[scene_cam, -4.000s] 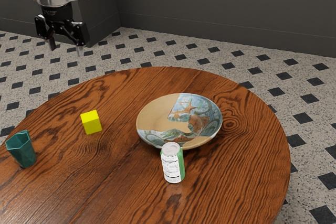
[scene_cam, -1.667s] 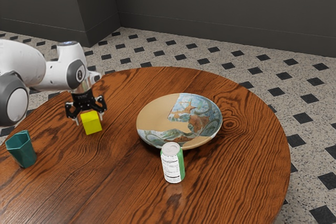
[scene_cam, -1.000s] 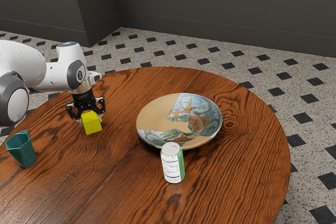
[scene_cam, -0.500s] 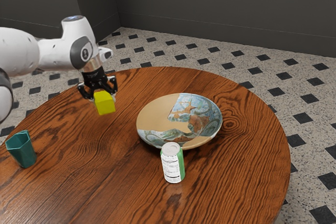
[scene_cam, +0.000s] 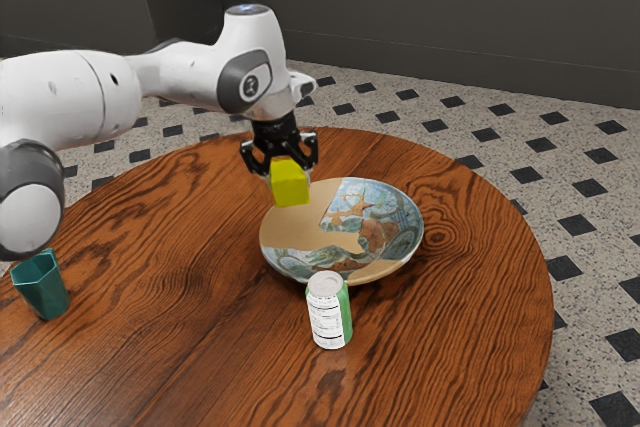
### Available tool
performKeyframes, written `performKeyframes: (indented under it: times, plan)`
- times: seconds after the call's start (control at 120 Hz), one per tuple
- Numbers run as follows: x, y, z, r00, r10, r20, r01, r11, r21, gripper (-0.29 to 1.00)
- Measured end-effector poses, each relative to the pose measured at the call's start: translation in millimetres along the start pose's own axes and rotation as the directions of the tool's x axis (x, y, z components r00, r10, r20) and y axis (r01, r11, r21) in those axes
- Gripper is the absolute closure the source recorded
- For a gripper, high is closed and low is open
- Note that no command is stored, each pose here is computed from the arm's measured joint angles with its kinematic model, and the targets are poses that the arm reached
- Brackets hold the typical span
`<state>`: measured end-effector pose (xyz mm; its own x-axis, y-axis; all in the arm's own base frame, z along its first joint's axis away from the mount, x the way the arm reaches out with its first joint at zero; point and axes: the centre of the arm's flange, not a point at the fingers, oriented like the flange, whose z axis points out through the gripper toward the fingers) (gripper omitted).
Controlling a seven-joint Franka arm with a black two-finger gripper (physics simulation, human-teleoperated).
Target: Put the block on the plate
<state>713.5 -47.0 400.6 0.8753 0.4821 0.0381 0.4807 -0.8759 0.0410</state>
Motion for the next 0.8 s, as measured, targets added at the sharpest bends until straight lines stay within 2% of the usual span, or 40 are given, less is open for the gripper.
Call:
performKeyframes:
  times: [0.208, 0.342, 0.583, 0.8]
  plan:
    - [-21, 34, 21, 0.999, -0.016, 0.044, 0.016, 1.000, -0.010, 0.43]
    - [-26, 39, 27, 0.998, -0.042, 0.055, 0.043, 0.999, -0.008, 0.33]
    - [-30, 47, 18, 0.998, -0.063, 0.027, 0.063, 0.998, -0.018, 0.14]
    - [-39, 44, 3, 0.996, -0.082, 0.021, 0.083, 0.996, -0.025, 0.05]
